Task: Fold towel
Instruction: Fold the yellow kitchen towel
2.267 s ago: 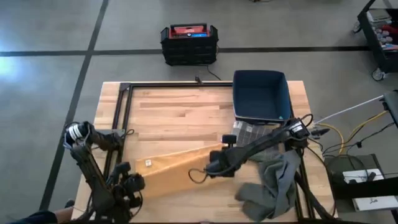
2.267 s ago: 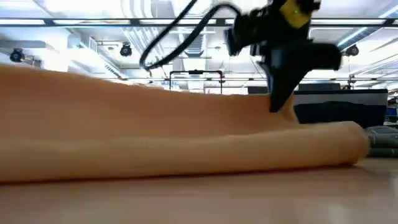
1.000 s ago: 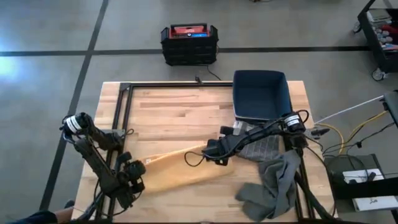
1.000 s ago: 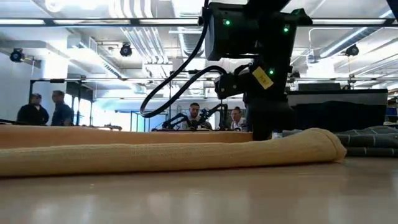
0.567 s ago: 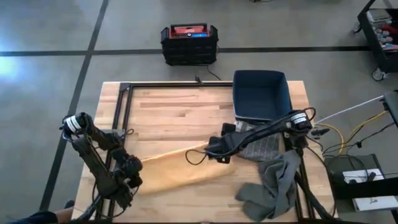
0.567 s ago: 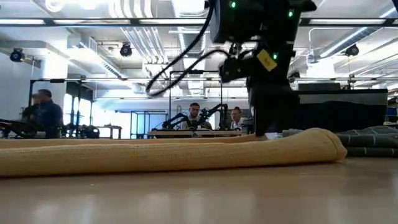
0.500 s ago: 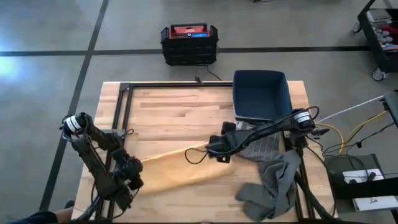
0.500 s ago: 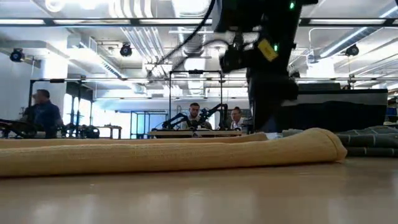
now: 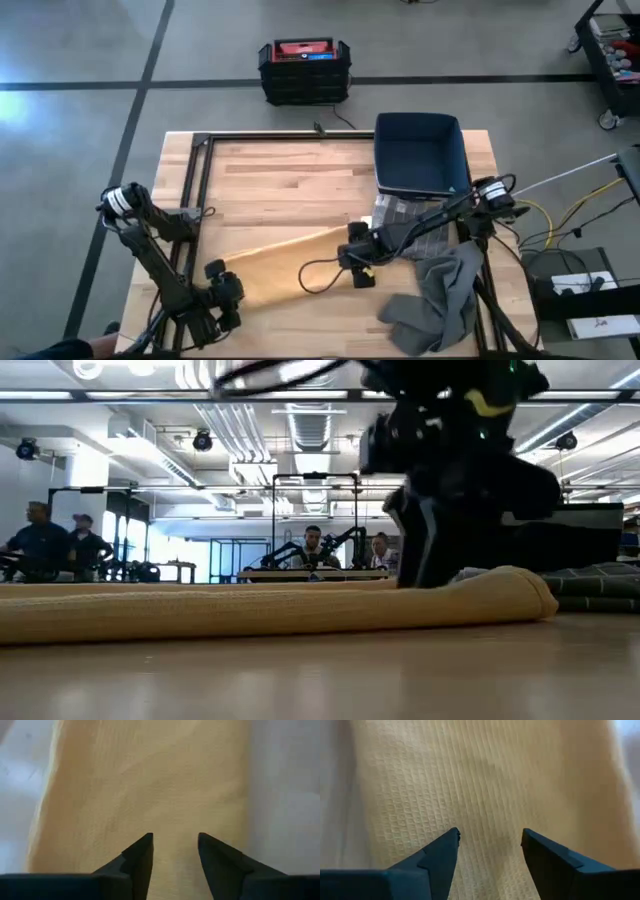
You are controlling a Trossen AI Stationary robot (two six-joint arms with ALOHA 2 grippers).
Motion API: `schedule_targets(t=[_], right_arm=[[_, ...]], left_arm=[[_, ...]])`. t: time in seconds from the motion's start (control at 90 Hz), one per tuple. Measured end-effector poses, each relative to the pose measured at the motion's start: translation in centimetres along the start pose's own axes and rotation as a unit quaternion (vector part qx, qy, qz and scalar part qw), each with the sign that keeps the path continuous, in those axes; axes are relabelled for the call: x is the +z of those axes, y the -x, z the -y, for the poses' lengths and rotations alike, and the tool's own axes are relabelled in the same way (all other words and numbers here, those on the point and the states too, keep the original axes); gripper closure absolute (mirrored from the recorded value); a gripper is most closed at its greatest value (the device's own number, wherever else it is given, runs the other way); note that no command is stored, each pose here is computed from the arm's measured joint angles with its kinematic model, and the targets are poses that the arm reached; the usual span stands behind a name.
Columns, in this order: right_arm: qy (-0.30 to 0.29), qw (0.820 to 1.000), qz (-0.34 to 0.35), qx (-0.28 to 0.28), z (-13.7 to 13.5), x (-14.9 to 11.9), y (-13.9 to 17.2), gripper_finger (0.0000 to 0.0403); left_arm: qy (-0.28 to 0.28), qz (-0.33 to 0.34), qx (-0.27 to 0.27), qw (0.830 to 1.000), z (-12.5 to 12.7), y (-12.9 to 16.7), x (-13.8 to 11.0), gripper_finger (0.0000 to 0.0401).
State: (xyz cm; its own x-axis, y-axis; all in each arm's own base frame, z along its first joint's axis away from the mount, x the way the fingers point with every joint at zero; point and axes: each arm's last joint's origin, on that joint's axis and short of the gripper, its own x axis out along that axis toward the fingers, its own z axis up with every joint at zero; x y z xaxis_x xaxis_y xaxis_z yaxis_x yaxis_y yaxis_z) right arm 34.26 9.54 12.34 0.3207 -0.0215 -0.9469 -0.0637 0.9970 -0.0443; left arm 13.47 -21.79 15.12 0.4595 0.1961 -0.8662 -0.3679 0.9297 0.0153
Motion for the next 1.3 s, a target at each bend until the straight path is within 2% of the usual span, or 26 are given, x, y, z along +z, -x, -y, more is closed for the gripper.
schedule_targets(t=[0.156,0.289,0.422,0.5,0.589,0.667,0.733,0.811,0.911,1.078,1.189,1.3], right_arm=[[-0.027,0.998,0.000,0.051,-2.3,-1.0,-0.7,0.0220],[-0.023,0.997,0.014,0.069,-5.0,-1.6,-0.4,0.0232],[-0.008,0.996,0.012,0.089,-7.3,-1.3,0.7,0.0240],[0.015,0.996,-0.009,0.084,-7.8,-0.6,2.4,0.0245],[0.032,0.998,-0.021,0.058,-7.4,0.7,5.1,0.0250],[0.035,0.999,-0.015,0.014,-6.4,1.7,6.7,0.0254],[0.027,0.999,-0.001,-0.026,-5.4,2.3,7.5,0.0256],[0.012,0.999,0.021,-0.048,-4.4,3.0,8.1,0.0254],[-0.006,0.998,0.012,-0.059,-3.4,2.8,7.5,0.0244],[-0.028,0.997,-0.012,-0.068,-2.7,1.3,5.4,0.0225],[-0.044,0.997,-0.016,-0.062,-2.8,0.3,4.2,0.0218],[-0.053,0.997,-0.023,-0.044,-3.1,-0.5,3.6,0.0218]], left_arm=[[0.009,-0.038,-0.009,0.999,-0.2,-0.5,-0.6,0.0296],[0.007,-0.045,-0.015,0.999,-0.1,-0.3,-0.8,0.0309],[-0.006,-0.043,-0.028,0.999,0.1,0.6,-0.1,0.0317],[-0.017,-0.036,-0.028,0.999,0.0,1.5,0.9,0.0321],[-0.025,-0.019,-0.015,0.999,-0.6,2.7,2.1,0.0324],[-0.023,0.010,0.004,1.000,-1.5,3.9,3.2,0.0322],[-0.014,0.030,0.017,0.999,-2.6,4.7,4.2,0.0310],[-0.002,0.028,0.038,0.999,-4.2,4.9,5.1,0.0285],[-0.017,-0.008,0.061,0.998,-6.1,3.9,5.6,0.0241],[-0.071,-0.056,0.037,0.995,-7.7,1.8,5.8,0.0182],[-0.087,-0.072,0.030,0.993,-8.3,0.9,5.7,0.0176],[-0.102,-0.093,0.020,0.990,-8.7,-0.1,5.0,0.0198]])
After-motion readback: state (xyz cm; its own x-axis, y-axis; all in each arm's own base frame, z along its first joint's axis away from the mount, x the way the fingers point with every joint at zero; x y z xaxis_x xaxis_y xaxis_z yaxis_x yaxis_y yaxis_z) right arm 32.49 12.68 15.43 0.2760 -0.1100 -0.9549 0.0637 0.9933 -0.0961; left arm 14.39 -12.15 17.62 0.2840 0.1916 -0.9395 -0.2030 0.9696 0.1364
